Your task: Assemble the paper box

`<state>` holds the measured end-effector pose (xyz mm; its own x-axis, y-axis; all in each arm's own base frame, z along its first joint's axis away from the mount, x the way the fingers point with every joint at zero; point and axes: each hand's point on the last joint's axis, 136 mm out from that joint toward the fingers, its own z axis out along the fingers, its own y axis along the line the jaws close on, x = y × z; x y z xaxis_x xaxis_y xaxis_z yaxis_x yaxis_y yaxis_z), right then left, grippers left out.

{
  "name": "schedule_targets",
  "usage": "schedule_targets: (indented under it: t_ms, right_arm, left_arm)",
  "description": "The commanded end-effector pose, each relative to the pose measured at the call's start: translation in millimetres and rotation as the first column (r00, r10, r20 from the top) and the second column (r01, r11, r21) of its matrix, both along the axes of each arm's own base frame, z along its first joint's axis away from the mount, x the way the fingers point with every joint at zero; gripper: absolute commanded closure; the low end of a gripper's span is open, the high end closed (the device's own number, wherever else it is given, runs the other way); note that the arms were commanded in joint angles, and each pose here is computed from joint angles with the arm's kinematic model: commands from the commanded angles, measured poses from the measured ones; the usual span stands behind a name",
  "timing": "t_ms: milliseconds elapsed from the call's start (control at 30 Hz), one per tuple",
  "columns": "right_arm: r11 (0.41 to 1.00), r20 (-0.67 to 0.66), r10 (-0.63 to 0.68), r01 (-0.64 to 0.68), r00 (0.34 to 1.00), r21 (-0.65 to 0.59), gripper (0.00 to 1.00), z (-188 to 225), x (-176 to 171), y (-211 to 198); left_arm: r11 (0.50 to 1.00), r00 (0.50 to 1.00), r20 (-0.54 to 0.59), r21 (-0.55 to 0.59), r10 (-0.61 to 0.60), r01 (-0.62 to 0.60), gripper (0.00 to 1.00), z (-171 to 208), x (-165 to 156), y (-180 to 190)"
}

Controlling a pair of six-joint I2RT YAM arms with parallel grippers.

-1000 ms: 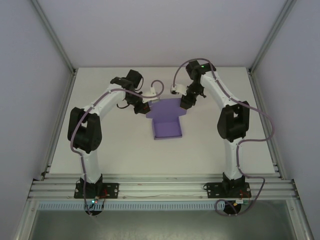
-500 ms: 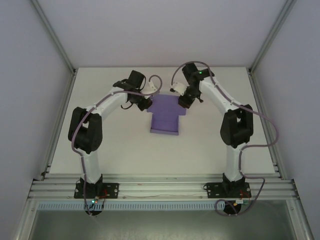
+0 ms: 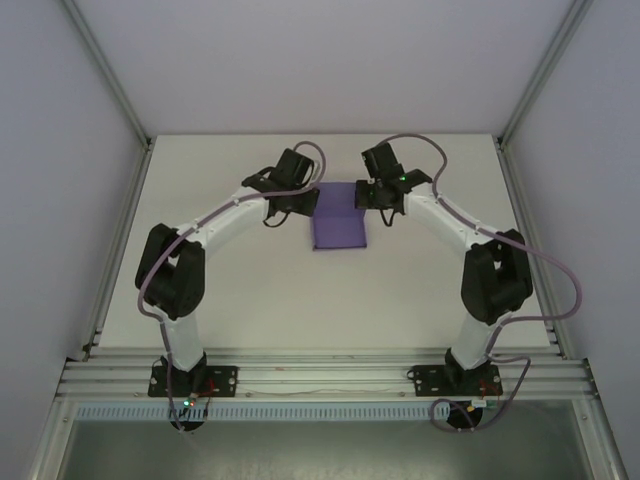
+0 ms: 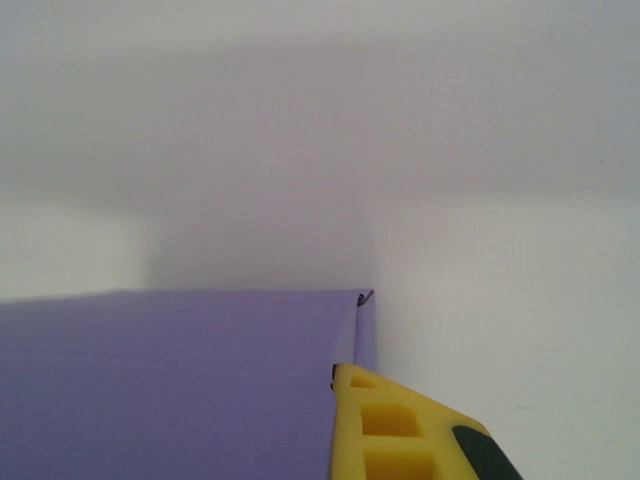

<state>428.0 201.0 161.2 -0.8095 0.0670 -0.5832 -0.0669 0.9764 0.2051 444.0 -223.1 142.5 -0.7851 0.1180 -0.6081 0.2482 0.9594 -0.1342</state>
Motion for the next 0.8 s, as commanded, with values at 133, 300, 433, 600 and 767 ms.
schedule_targets:
  t_ms: [133,300,433,600,767]
  right_arm:
    - [0.977,0.106,-0.159,0.140,0.982,0.163,1.00,30.8,21.9,33.2]
    - [0.983,0.085,-0.144,0.133,0.986,0.122,1.00,20.8,13.0,32.7]
    - [0.984,0.075,-0.141,0.131,0.987,0.122,1.00,15.4,6.8,31.1]
    - [0.981,0.050,-0.146,0.138,0.988,0.133,1.00,6.5,0.9,31.8]
    - [0.983,0.030,-0.115,0.109,0.993,0.150,1.00,0.7,-5.2,41.4]
  left_arm:
    - [0.935,0.971,-0.132,-0.272,0.199,-0.229,1.00,-16.4,16.6,-23.5]
    - [0.893,0.960,-0.161,-0.357,0.229,-0.273,0.97,-12.3,30.1,-36.7]
    - [0.860,0.959,-0.195,-0.431,0.208,-0.274,0.97,-16.0,35.0,-52.7]
    - [0.816,0.956,-0.234,-0.509,0.175,-0.274,0.98,-5.5,36.8,-69.6]
    - [0.772,0.966,-0.242,-0.595,0.094,-0.224,0.98,9.5,36.0,-92.5]
